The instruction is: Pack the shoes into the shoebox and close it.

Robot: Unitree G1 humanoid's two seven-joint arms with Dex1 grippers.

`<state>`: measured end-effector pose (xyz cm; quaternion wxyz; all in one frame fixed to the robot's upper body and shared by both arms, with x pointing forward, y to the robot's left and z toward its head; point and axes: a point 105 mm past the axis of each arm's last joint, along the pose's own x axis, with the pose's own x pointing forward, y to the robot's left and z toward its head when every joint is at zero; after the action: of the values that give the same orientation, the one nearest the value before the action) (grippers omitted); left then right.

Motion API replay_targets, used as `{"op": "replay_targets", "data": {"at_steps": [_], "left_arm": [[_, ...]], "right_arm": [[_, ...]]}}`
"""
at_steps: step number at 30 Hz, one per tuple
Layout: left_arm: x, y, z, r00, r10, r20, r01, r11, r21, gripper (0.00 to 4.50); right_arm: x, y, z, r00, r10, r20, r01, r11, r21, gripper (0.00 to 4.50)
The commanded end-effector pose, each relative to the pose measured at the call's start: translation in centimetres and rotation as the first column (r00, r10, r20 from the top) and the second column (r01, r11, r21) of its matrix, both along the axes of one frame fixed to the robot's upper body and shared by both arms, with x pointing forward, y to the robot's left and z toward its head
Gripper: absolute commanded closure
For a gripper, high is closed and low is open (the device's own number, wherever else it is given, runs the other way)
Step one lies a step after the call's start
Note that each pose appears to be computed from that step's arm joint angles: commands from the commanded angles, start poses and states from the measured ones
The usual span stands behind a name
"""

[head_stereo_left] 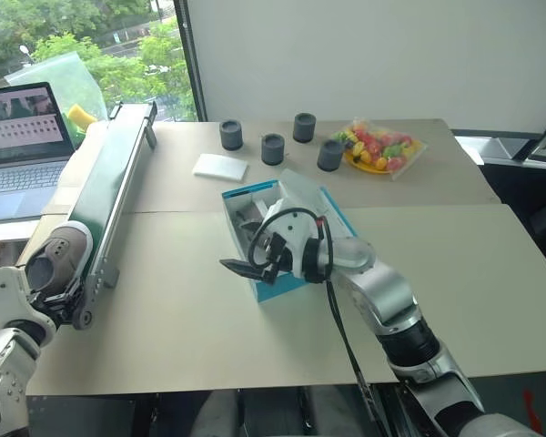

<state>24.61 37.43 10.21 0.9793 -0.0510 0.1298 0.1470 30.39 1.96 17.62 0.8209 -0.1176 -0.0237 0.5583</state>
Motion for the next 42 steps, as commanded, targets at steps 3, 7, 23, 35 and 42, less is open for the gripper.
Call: {"op": "replay_targets", "data": {"at_steps": [3, 7, 23, 35, 42], "left_arm": [[0.1, 0.3, 0.8, 1.0, 0.007, 0.025, -0.007, 1.0, 0.008, 2.08], [0.3, 0.4, 2.0, 0.997, 0.039, 0.069, -0.044, 0.997, 0.07, 2.08], [3.8, -20.0, 9.7, 0.781, -0.503, 0.37, 0.455, 0.864, 0.215, 2.08], [3.1, -24.7, 9.7, 0.688, -0.633, 0.355, 0.63, 0.764, 0.141, 2.08], [3.5, -24.3, 9.6, 0.695, -0.631, 0.345, 0.626, 0.767, 0.143, 2.08]], "right_arm": [[-0.1, 0.1, 2.7, 0.998, 0.009, 0.065, -0.013, 0.999, 0.052, 0.0], [0.2, 0.1, 2.8, 0.998, -0.001, 0.056, -0.003, 0.998, 0.061, 0.0], [3.4, 1.3, 4.3, 0.615, 0.216, -0.758, 0.22, 0.877, 0.428, 0.0], [2.3, 2.5, 6.4, 0.567, 0.324, -0.757, 0.186, 0.845, 0.501, 0.0], [1.5, 2.9, 6.7, 0.57, 0.339, -0.748, 0.158, 0.849, 0.505, 0.0]]}}
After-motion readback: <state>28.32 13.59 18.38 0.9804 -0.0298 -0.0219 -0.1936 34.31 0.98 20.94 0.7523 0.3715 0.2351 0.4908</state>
